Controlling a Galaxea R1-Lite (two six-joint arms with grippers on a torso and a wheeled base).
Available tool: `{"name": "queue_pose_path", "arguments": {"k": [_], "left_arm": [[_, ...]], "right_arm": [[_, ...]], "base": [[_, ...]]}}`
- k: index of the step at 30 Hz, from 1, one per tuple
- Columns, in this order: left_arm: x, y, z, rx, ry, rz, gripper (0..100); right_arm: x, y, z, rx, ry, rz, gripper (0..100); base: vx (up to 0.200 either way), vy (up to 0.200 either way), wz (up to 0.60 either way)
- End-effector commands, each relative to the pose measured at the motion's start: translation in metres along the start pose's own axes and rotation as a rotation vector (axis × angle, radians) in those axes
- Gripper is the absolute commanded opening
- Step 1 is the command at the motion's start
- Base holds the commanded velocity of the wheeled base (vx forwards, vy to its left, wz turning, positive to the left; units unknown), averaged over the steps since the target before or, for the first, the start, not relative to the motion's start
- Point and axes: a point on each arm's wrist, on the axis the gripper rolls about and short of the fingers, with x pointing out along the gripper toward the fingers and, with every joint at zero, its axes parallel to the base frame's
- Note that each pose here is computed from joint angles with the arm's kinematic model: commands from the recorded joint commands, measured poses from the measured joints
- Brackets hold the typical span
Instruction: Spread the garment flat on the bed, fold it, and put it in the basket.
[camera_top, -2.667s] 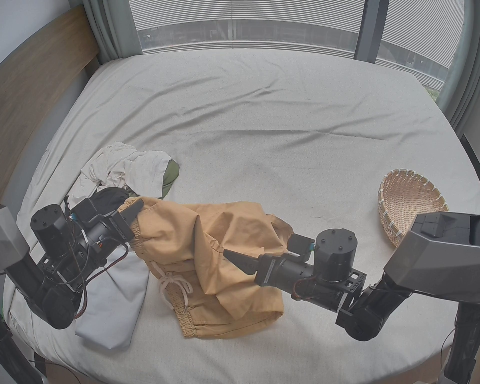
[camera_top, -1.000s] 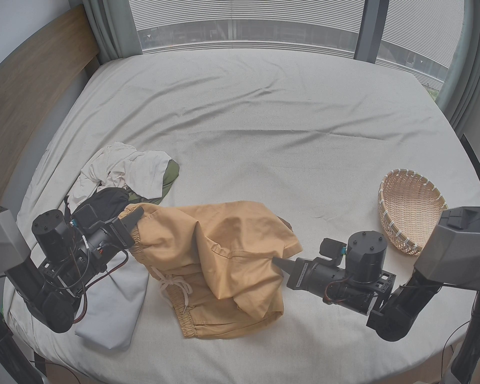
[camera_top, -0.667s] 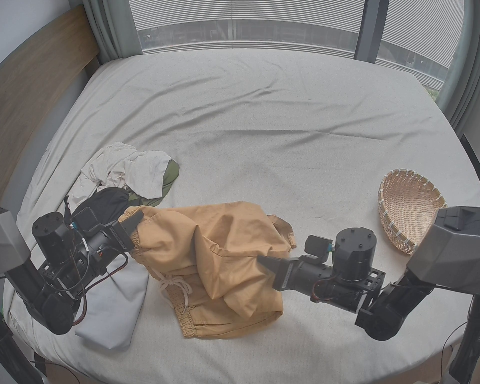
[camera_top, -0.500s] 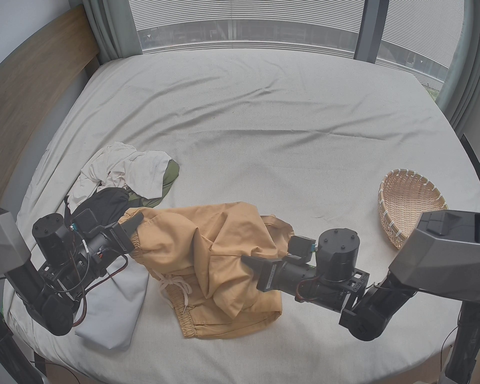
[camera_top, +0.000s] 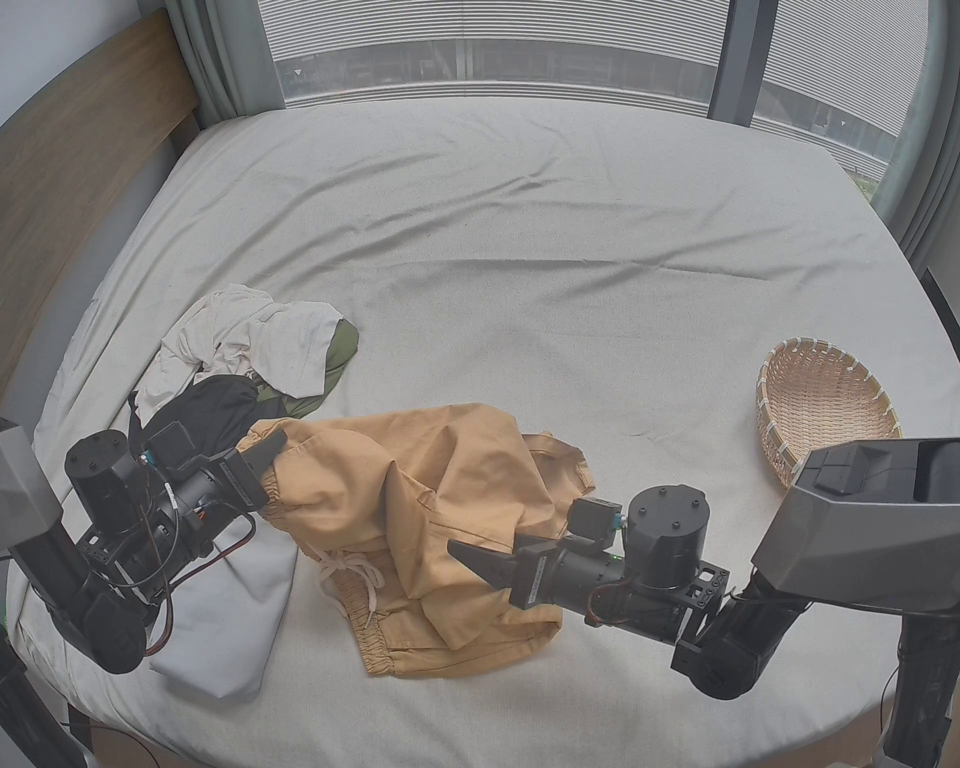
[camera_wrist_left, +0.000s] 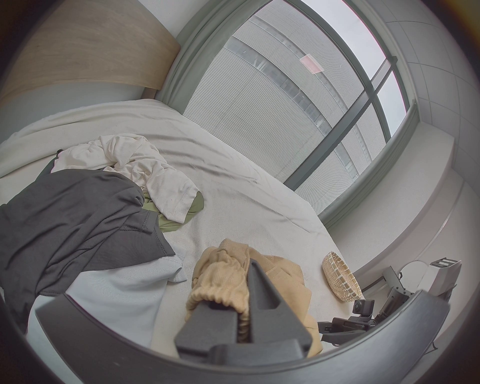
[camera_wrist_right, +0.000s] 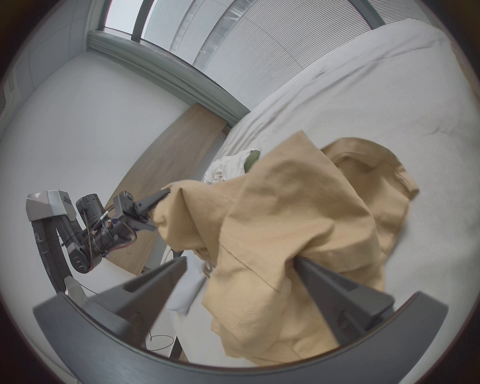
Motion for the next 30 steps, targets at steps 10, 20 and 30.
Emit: {"name": "queue_pose_path", "arguments": {"k": [10,20,30], "left_arm": [[0.0,0.001,-0.002,-0.003,0.008,0.006,0],[0.0,0.001,-0.002,-0.003,0.008,0.006,0],[-0.001,0.001,-0.002,-0.003,0.008,0.008,0]], "right_arm": [[-0.013,-0.022,0.003,0.022,0.003,-0.091,100],[-0.008,-0.029,0.0,0.025,0.005,-0.108,100],[-0.012,-0.015,-0.013,0.026,0.052,-0.081,100]], "base": [[0.0,0.0,0.0],[0.0,0.0,0.0],[0.0,0.0,0.0]]}}
